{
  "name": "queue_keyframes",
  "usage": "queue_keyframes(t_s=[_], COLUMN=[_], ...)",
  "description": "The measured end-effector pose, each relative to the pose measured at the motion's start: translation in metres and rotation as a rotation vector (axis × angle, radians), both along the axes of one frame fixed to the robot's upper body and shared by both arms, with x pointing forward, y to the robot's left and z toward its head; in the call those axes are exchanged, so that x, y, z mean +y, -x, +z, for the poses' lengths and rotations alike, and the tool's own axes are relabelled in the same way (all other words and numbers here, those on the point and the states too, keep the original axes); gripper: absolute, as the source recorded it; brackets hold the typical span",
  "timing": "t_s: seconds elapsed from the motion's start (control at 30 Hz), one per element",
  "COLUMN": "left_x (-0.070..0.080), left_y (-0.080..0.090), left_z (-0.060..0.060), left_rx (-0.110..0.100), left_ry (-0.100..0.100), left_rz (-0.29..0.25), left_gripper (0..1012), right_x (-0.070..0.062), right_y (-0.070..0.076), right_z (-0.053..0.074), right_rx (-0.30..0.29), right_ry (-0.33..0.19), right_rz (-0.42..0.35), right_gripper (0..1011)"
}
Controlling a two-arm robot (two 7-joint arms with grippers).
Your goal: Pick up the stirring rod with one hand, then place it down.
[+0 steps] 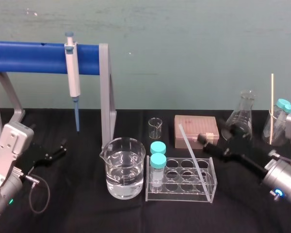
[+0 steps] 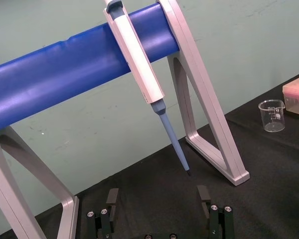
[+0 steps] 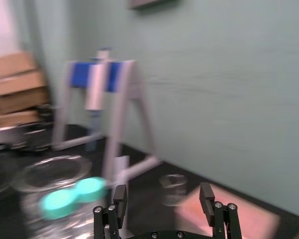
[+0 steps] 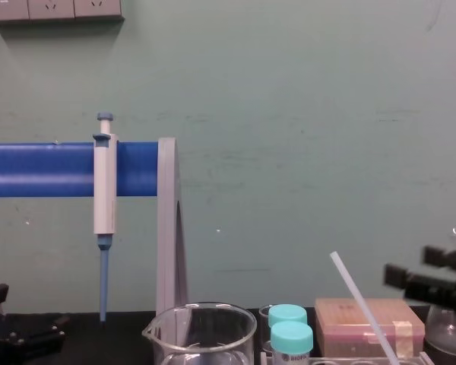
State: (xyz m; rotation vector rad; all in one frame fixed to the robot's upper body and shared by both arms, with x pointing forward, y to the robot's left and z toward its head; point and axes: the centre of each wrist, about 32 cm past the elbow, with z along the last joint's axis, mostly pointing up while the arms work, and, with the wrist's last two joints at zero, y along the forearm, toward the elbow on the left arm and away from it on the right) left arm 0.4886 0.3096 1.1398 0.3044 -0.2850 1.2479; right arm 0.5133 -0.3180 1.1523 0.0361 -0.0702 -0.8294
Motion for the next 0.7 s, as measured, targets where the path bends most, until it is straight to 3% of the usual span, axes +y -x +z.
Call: queue_keyframes(t_s=[0.1, 0.13, 0.17, 0.23, 0.47, 0.7], left_x=[0.0, 0.0, 0.0, 0.0, 0.0, 0.0], left_y=[0.0, 0.0, 0.0, 0.0, 0.0, 0.0], left_z=[0.0, 0.0, 0.0, 0.0, 0.0, 0.0], left_rx=[0.0, 0.0, 0.0, 0.0, 0.0, 0.0], left_ry=[0.0, 0.0, 0.0, 0.0, 0.0, 0.0], left_rz=[0.0, 0.0, 0.0, 0.0, 0.0, 0.0], left_gripper=[1000, 1000, 1000, 1000, 1000, 1000], right_x=[-0.001, 0.0, 0.0, 0.001, 0.004, 0.008], right_y=[0.004, 0.005, 0.005, 0.007, 0.008, 0.007], right_z=[0.005, 0.005, 0.005, 0.002, -0.015, -0.022], right_rx=[0.002, 0.017, 0.017, 0.067, 0.18, 0.22], right_ry=[0.02, 0.034, 0.034, 0.074, 0.131, 0.148], right_rz=[-0.146, -0.237, -0.237, -0.372, -0.467, -0.472], right_gripper=[995, 1002, 1000, 1000, 1000, 1000])
